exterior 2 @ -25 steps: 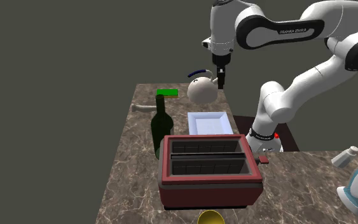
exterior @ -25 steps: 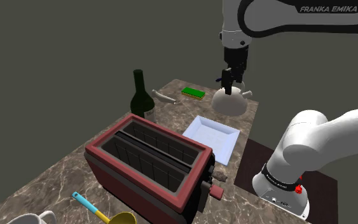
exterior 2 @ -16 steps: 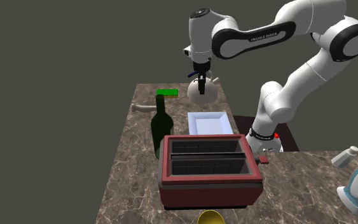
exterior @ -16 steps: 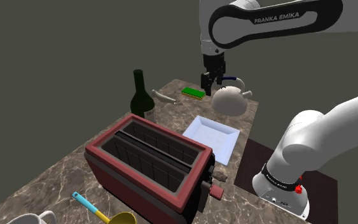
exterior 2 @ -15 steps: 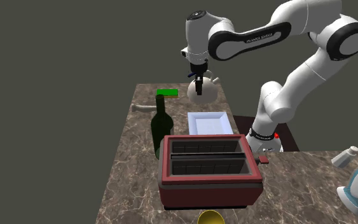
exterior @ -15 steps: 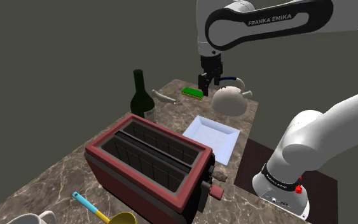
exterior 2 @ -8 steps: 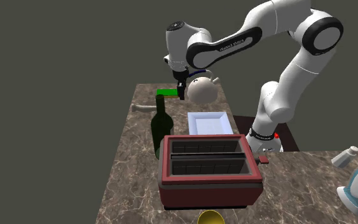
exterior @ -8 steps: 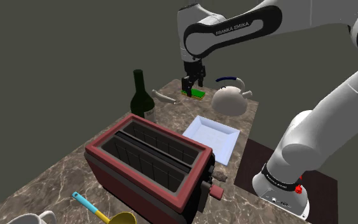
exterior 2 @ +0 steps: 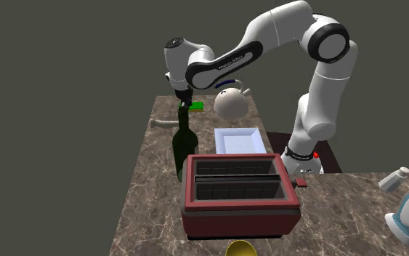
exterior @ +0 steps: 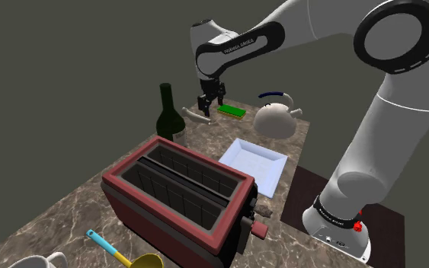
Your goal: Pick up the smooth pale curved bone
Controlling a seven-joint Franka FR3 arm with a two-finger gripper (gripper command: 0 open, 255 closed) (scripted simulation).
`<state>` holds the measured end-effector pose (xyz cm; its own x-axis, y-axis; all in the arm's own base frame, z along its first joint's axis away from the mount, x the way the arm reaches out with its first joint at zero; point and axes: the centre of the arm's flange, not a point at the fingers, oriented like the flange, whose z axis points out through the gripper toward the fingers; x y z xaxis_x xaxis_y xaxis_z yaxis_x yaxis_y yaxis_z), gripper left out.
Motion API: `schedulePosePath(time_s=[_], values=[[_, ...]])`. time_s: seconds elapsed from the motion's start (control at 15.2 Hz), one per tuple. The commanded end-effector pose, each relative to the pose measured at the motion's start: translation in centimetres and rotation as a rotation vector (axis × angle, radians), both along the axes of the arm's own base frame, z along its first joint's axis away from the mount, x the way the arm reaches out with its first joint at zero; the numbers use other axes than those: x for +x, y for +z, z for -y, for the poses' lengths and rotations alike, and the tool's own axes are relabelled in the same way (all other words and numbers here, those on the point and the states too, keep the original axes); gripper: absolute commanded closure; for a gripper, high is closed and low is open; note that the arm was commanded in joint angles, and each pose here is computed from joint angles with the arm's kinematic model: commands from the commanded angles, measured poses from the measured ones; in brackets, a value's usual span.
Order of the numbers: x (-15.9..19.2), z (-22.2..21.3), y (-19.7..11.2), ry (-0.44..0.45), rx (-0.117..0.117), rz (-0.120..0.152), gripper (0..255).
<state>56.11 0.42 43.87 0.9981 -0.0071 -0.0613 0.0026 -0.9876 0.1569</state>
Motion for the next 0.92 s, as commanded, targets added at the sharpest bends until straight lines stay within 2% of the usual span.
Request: schedulePosePath(time_s=[0.0, 0.53, 0.86], values=[[2.3, 0.2, -0.9, 0.002, -0.001, 0.006, 0], [11.7, 0.3, -4.9, 0.012, -0.006, 0.030, 0], [12.0, 0.3, -7.1, 0.012, -0.006, 0.031, 0]])
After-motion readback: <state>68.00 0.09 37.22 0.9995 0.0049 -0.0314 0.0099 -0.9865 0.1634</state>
